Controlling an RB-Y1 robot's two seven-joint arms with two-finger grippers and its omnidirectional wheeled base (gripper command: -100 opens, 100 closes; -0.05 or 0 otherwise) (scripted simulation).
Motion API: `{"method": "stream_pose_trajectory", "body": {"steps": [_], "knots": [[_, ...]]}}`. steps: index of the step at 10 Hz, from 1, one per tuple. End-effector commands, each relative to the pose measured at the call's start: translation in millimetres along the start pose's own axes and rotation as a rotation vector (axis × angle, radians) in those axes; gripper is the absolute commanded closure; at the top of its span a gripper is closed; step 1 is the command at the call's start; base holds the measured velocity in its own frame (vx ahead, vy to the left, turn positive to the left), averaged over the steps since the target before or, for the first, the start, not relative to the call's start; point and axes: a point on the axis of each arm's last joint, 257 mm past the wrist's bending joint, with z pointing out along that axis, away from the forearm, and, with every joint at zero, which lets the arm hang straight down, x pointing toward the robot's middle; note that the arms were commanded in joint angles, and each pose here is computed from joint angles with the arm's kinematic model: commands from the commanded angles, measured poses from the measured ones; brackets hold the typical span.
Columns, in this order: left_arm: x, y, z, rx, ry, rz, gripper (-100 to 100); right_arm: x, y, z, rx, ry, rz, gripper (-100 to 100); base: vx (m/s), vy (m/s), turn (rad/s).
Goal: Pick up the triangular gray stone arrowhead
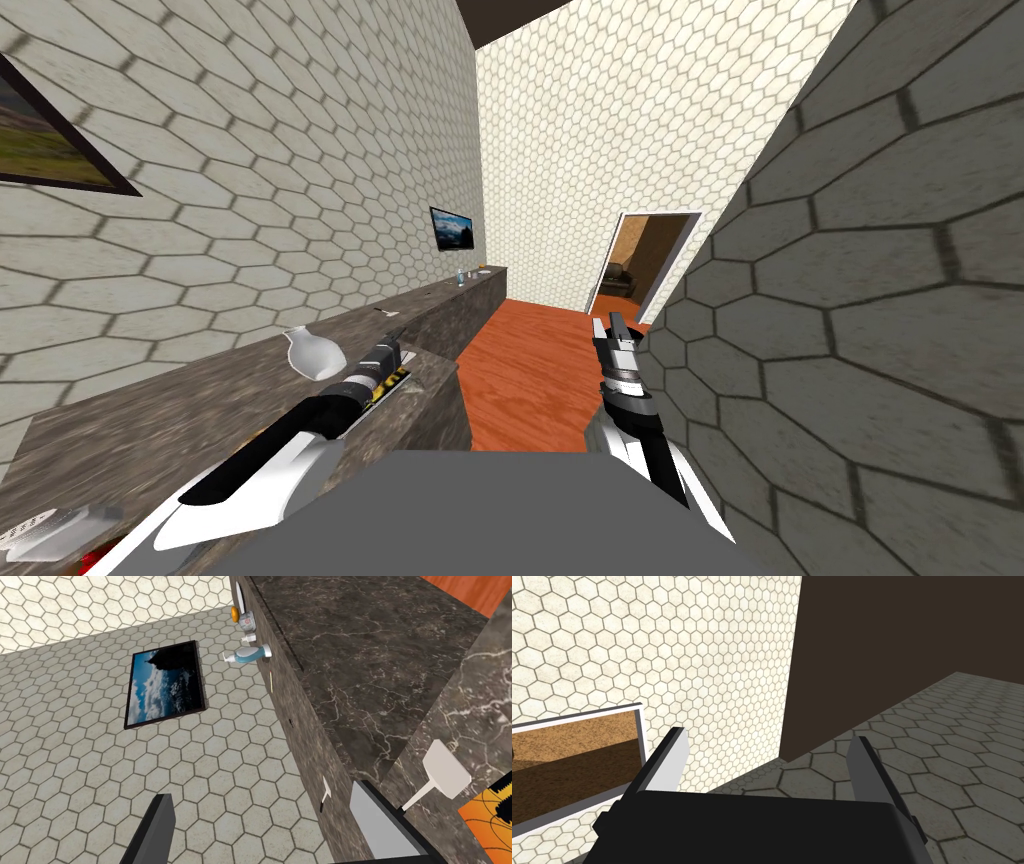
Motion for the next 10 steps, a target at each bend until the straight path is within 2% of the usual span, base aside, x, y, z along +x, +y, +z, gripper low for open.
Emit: {"method": "stream_pose_trajectory", "body": {"steps": [1,2,10], "knots": [[-2.6,15.2,-1.6,-0.057,0.001,0.007,-100,0.0,0.0,0.0,0.000,0.000,0.000,0,0.057,-0.016,0.001],[-2.6,18.5,-1.8,-0.070,0.001,0.007,-100,0.0,0.0,0.0,0.000,0.000,0.000,0,0.031,-0.007,0.001],[-18.7,75.8,-16.6,-0.312,0.006,0.045,-100,0.0,0.0,0.0,0.000,0.000,0.000,0,0.044,-0.011,-0.005]]}}
